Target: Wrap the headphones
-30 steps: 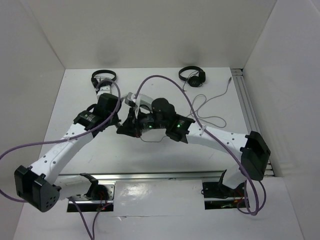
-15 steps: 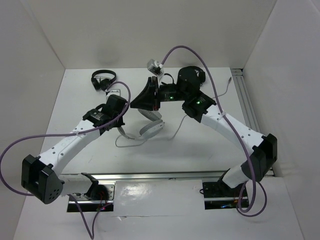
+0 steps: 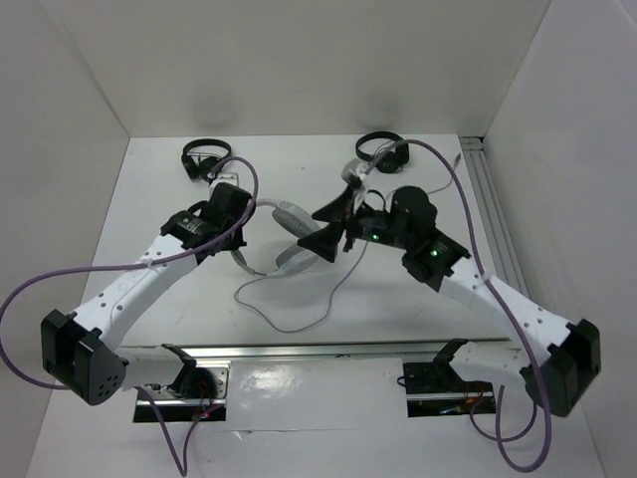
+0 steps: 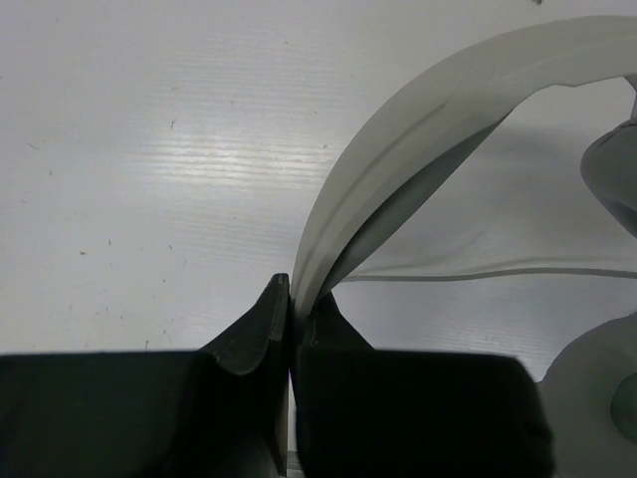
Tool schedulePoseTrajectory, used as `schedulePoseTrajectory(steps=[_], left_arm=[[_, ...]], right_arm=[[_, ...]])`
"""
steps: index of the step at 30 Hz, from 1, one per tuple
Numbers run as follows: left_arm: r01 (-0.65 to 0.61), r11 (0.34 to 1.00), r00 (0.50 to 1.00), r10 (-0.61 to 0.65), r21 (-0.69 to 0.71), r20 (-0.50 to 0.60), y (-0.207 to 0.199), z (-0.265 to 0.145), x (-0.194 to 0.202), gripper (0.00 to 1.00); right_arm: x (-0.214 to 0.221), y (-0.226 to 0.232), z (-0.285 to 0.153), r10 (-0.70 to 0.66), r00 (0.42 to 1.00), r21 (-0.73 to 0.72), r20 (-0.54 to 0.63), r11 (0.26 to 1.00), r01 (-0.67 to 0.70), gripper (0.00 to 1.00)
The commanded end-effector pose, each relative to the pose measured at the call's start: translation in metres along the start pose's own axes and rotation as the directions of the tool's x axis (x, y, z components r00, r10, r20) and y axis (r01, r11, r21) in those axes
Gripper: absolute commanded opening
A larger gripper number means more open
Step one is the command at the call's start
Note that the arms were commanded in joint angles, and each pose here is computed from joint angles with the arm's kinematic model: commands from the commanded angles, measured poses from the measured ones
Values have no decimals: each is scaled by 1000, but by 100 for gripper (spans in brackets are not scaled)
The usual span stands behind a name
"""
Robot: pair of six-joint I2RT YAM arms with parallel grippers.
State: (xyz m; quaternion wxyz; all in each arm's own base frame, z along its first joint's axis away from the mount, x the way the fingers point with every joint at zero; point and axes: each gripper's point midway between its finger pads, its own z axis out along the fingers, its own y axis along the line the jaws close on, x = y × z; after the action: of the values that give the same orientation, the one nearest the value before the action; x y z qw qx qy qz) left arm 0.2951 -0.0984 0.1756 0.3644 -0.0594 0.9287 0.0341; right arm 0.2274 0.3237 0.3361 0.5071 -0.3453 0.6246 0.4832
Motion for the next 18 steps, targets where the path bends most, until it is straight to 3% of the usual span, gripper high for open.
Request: schedulePoseTrajectory(steps=[1, 11, 18], left_arm=[[165, 977, 967, -187, 134, 172, -10, -55, -61, 0], [302, 919, 897, -363, 253, 250, 11, -136, -93, 0], [308, 869, 873, -420, 387, 247, 3, -180, -113, 0]], right_arm=[[-26, -57, -39, -59, 979, 317, 195, 949, -6, 89], [4, -63, -64, 7, 929, 247, 371, 963, -106, 89], [33, -52, -21, 71, 945, 111, 320, 987, -112, 88]])
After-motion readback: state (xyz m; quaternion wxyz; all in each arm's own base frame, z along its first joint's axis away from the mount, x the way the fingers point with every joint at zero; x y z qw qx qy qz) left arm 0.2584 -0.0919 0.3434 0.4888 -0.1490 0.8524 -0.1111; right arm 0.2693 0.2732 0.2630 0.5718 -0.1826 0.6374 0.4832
